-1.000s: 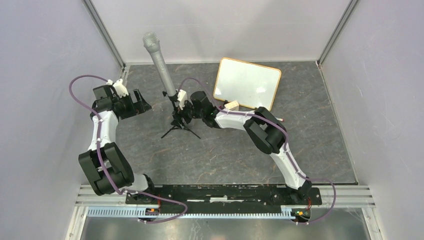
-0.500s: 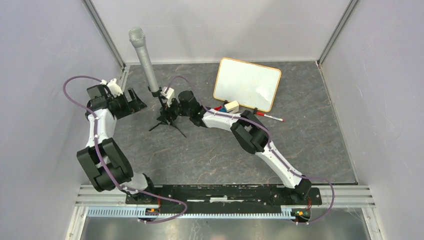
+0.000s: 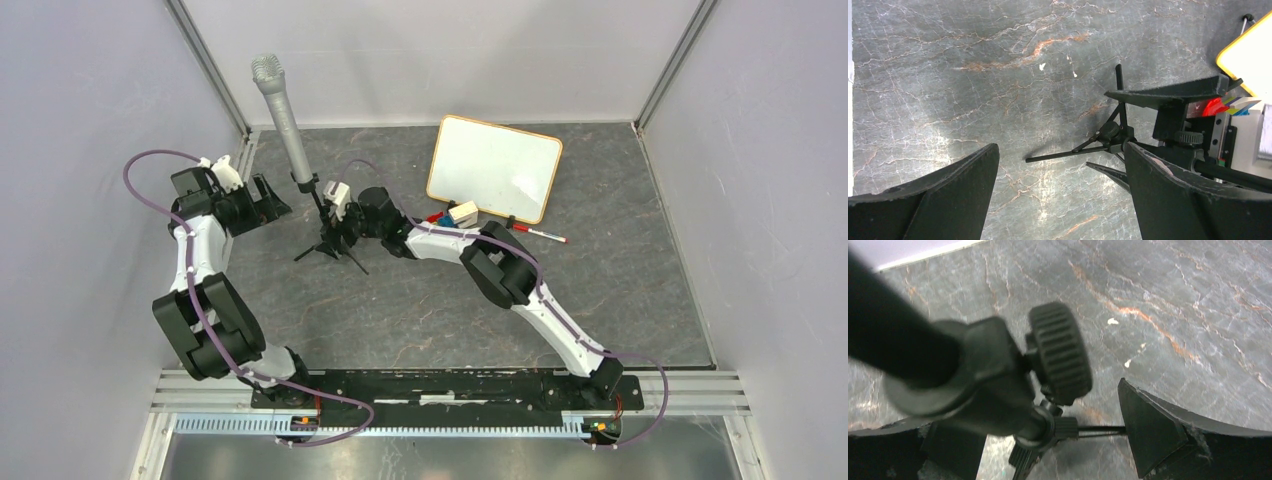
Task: Write a sentence on the whiteboard
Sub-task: Move the distractor to the center of the board, then move the whiteboard to the center of the board.
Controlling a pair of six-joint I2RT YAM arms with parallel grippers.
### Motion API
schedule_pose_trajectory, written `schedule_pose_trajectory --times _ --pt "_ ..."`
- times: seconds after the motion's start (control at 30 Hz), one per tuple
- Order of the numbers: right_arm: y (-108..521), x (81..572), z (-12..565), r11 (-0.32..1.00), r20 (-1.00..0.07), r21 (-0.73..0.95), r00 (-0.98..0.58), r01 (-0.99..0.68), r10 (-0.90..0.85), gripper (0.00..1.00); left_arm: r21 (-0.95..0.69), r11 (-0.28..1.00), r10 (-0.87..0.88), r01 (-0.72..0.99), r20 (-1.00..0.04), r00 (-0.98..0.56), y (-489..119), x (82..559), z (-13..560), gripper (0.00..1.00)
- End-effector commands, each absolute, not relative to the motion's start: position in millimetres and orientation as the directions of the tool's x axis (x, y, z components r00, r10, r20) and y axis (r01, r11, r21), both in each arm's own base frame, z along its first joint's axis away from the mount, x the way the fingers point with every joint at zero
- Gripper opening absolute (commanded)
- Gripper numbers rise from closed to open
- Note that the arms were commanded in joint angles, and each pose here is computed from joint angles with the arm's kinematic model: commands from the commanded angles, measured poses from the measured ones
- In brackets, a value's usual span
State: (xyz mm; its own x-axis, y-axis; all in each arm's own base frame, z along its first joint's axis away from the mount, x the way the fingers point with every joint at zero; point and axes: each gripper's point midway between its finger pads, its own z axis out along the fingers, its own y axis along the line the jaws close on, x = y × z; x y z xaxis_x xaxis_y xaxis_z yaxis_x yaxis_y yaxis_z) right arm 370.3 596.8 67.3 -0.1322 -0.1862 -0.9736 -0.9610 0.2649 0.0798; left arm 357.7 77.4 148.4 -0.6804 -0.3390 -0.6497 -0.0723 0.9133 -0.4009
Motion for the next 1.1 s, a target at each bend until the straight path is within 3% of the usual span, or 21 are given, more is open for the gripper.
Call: schedule_pose_trajectory --times 0.0,0.3,0.6,0.87,1.07 --pt "584.7 358.1 132.0 0.230 -0.987 -0.017 -0.020 -0.973 -0.160 0.98 -0.406 0.912 -0.347 -0.060 -0.687 -0.638 77.8 361.4 169.8 1.00" --pt "534.1 327.3 155.9 0.214 -0.971 -0.063 0.010 -0.975 -0.239 0.98 -0.389 0.918 -0.341 -0.074 -0.682 -0.647 77.0 351.8 161.8 1.00" --pt "414.8 296.0 149.9 0.221 -0.911 -0.086 -0.013 -0.971 -0.413 0.98 -0.386 0.923 -0.302 -0.016 -0.696 -0.651 64.4 335.7 166.8 1.00" --pt "287.7 320.1 114.8 0.312 -0.790 -0.161 -0.067 -0.937 -0.609 0.98 -0.393 0.918 -0.265 0.054 -0.708 -0.655 51.3 325.0 172.5 1.00" --pt "241.9 347.0 92.3 0.337 -0.714 -0.218 -0.085 -0.916 -0.694 0.98 -0.400 0.914 -0.264 0.069 -0.714 -0.648 47.1 322.8 176.6 1.00"
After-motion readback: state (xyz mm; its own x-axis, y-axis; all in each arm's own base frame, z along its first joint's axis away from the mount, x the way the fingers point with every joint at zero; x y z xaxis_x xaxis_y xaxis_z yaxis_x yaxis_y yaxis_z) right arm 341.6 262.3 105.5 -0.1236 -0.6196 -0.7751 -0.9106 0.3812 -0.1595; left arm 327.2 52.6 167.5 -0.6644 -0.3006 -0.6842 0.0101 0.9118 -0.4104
